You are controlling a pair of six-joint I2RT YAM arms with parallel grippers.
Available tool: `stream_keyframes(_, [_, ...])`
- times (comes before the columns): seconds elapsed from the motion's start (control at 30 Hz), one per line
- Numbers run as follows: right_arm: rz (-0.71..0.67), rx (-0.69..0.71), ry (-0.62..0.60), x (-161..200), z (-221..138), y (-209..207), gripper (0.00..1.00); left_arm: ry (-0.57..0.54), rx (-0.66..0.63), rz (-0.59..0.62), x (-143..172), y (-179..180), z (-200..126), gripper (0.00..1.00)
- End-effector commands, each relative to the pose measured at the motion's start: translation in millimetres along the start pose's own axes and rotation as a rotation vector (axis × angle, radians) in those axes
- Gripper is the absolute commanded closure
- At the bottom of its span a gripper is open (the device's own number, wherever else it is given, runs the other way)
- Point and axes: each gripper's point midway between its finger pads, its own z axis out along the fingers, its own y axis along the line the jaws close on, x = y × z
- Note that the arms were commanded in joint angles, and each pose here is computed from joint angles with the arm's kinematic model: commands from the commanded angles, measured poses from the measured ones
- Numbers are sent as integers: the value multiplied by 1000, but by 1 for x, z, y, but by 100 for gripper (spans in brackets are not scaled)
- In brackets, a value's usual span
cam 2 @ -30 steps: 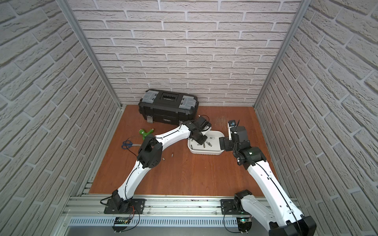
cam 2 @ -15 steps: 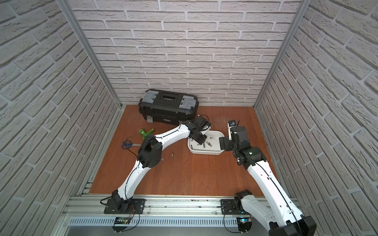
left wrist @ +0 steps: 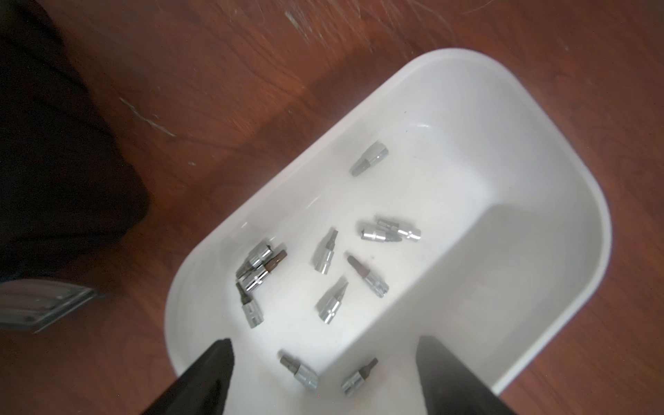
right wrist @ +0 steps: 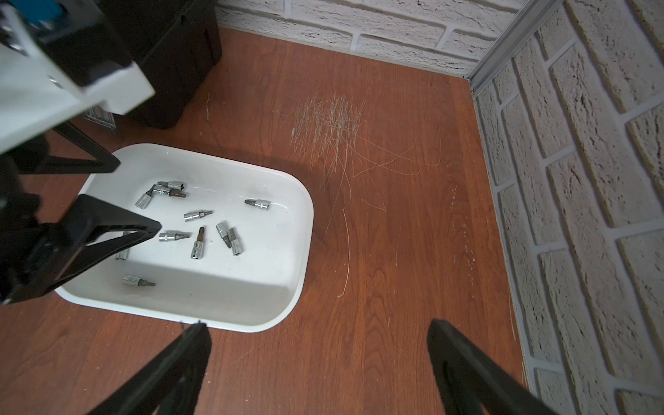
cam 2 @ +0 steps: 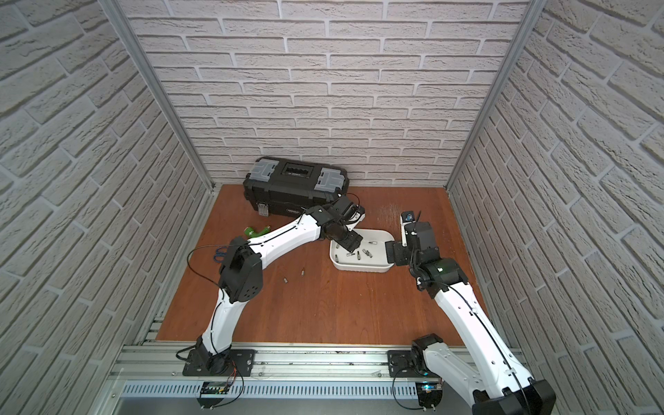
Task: Put the bit on the desktop into the storage box
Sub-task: Place the screwdriver bit in the storage box, then pick up the screwdriver bit from the center of the board.
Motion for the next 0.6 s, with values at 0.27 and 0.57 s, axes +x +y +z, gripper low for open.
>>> stream_keyframes(0.27, [23, 20, -48, -8, -3, -6, 1, -126, -247, -126, 40, 45, -97, 2])
stream_keyframes(0.57, [24, 25, -53, -9, -4, -8, 1, -67, -466, -449, 117, 88, -138, 2])
